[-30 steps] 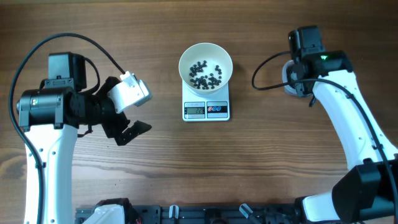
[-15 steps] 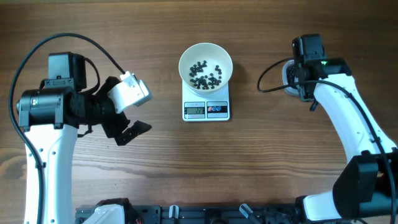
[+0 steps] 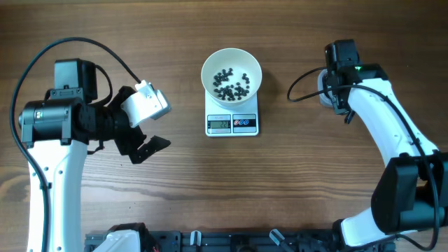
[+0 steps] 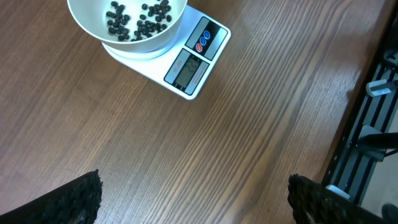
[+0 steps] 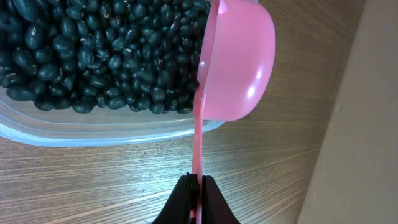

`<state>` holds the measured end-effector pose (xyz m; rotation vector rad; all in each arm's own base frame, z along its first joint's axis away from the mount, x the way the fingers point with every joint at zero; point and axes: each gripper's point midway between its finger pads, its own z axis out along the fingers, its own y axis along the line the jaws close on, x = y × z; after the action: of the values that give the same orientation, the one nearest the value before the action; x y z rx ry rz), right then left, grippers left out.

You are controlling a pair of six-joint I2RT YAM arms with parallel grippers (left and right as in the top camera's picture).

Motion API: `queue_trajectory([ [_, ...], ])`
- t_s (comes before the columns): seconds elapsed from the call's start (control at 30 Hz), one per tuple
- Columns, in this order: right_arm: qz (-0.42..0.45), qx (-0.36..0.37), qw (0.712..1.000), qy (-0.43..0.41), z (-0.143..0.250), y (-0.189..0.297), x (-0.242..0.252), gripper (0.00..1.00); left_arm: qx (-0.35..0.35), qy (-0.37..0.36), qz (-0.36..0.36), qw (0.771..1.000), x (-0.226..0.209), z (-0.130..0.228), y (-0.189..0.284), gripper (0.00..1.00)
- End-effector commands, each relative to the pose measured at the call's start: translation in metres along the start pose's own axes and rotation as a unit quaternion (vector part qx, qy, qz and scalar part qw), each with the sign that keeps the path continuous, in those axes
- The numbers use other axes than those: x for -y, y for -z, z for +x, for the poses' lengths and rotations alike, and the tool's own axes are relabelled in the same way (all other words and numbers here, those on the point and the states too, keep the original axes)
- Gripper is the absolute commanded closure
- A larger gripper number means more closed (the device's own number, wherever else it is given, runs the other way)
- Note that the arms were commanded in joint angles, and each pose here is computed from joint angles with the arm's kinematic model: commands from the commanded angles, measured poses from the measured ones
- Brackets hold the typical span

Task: Scoop item into bowl and weigh 150g on scale
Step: 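Move the empty scoop right back toward the bean container, then dip the pink scoop into the black beans and scoop again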

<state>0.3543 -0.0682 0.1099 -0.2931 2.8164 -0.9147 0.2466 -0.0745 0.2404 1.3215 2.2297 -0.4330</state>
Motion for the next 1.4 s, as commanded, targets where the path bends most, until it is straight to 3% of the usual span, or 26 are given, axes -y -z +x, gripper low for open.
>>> queue_trajectory([
  [0.0, -0.033, -0.004, 0.999, 0.015, 0.001, -0.005, -0.014, 0.96, 0.018, -0.017, -0.007, 1.0, 0.001, -0.009, 0.007, 0.0],
  [0.43, -0.116, 0.007, 0.993, 0.01, -0.002, 0.0, -0.042, 0.96, 0.018, -0.017, -0.007, 1.0, 0.001, -0.009, 0.007, 0.0],
  [0.77, -0.142, 0.025, 0.989, -0.011, -0.016, 0.012, -0.04, 0.96, 0.018, -0.017, -0.007, 1.0, 0.001, -0.009, 0.007, 0.0],
  [1.37, -0.227, 0.009, 0.969, -0.101, 0.0, 0.015, -0.03, 0.96, 0.018, -0.017, -0.007, 1.0, 0.001, -0.009, 0.007, 0.0],
])
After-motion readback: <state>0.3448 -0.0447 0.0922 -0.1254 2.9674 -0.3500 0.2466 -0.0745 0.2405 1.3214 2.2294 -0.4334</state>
